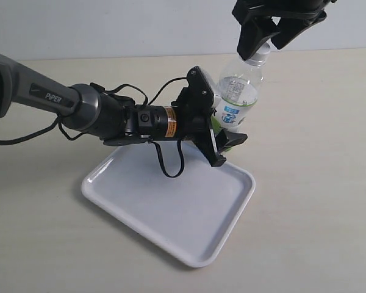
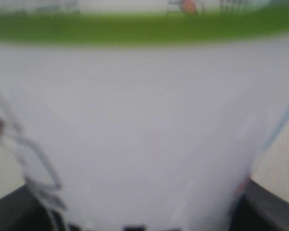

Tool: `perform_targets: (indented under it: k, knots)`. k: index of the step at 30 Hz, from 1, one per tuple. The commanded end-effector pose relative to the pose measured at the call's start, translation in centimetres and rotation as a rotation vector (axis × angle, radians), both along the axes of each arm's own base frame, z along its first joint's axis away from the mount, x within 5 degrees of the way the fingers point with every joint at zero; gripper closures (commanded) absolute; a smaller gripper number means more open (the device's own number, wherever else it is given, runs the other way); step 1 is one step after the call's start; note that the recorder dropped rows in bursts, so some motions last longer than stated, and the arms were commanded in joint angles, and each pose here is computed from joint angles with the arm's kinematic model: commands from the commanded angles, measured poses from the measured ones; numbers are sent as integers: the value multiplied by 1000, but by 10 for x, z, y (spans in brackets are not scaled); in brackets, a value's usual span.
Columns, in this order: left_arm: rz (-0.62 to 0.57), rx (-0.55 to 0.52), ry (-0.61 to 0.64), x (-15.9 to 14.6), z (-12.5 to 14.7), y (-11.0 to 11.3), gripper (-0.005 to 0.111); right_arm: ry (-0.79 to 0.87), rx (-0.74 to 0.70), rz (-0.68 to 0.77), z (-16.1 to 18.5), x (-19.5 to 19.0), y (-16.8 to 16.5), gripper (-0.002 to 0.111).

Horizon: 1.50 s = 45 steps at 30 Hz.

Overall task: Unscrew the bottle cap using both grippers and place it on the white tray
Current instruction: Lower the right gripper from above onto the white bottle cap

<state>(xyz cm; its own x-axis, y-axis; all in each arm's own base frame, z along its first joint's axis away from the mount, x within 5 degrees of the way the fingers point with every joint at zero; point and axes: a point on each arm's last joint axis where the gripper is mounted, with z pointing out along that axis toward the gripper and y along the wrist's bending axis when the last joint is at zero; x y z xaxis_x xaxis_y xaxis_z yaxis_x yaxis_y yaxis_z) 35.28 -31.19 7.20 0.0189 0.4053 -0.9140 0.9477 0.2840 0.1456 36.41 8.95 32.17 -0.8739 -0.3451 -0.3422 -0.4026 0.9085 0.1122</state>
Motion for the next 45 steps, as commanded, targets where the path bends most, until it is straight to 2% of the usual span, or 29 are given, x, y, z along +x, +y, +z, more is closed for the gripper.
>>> perform_targets:
  k: [1,7,13,16,20,23,30,36,45]
  knots:
    - [0,30,-4,-1,0,0,107,-6,-12,19,-2,3,0,45]
    - [0,30,-4,-1,0,0,107,1,-15,24,-5,4,0,47]
    - [0,30,-4,-1,0,0,107,7,5,23,-5,4,2,57]
    - [0,30,-4,-1,0,0,107,14,43,22,-5,4,5,70]
    - [0,30,-4,-1,0,0,107,13,44,28,-5,4,6,108]
    - [0,30,-4,-1,0,0,107,1,18,60,-5,4,4,108]
    - [0,30,-4,-1,0,0,107,-52,-38,258,-5,4,4,108]
    - [-3,32,-5,-1,0,0,107,-128,-118,537,-5,4,4,108]
    - [-3,32,-5,-1,0,0,107,-174,-162,701,-5,4,5,108]
